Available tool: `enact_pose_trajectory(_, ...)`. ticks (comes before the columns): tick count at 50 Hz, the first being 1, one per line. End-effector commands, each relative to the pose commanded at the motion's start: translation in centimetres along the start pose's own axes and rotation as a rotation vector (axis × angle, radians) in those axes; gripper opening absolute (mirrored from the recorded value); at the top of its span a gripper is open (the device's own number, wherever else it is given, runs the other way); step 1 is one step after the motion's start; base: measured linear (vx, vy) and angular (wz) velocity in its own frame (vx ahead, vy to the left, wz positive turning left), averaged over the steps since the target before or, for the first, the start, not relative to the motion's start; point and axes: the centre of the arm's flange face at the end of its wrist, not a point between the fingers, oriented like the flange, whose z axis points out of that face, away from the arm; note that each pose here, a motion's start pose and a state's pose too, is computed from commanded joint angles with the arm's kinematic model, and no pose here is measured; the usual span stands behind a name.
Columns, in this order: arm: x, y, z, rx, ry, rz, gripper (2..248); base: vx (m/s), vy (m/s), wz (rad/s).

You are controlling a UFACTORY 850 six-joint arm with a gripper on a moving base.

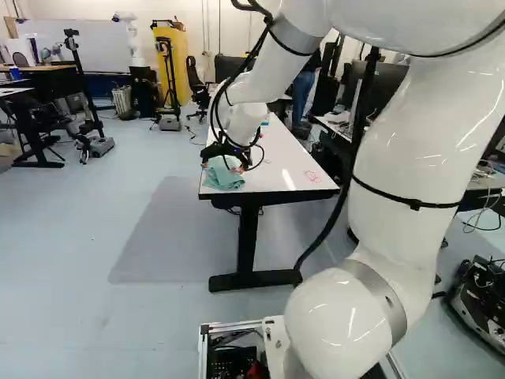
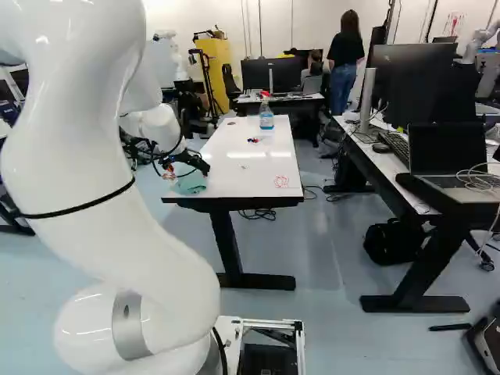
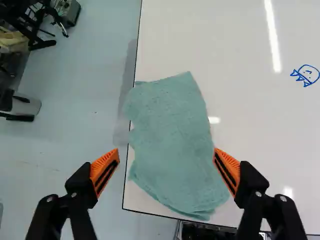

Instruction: Clean the table with the green towel

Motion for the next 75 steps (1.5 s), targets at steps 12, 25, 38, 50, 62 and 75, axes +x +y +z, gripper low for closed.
enact_pose_trajectory(12,0.00,0.00,0.00,0.000,0.000,0.000,247,0.000,0.000,0.000)
enact_pose_trajectory(25,-0.07,0.04,0.30,-0.002,-0.005,0.000,247,0.000,0.000,0.000)
enact_pose_trajectory(38,-0.07,0.04,0.30,-0.002,-0.005,0.000,236,0.000,0.000,0.000)
enact_pose_trajectory(50,-0.07,0.04,0.30,-0.002,-0.005,0.000,160,0.000,0.000,0.000)
enact_pose_trajectory(62,-0.07,0.04,0.30,-0.002,-0.005,0.000,83,0.000,0.000,0.000)
enact_pose_trajectory(75,-0.04,0.02,0.16,-0.001,-0.003,0.000,30,0.000,0.000,0.000)
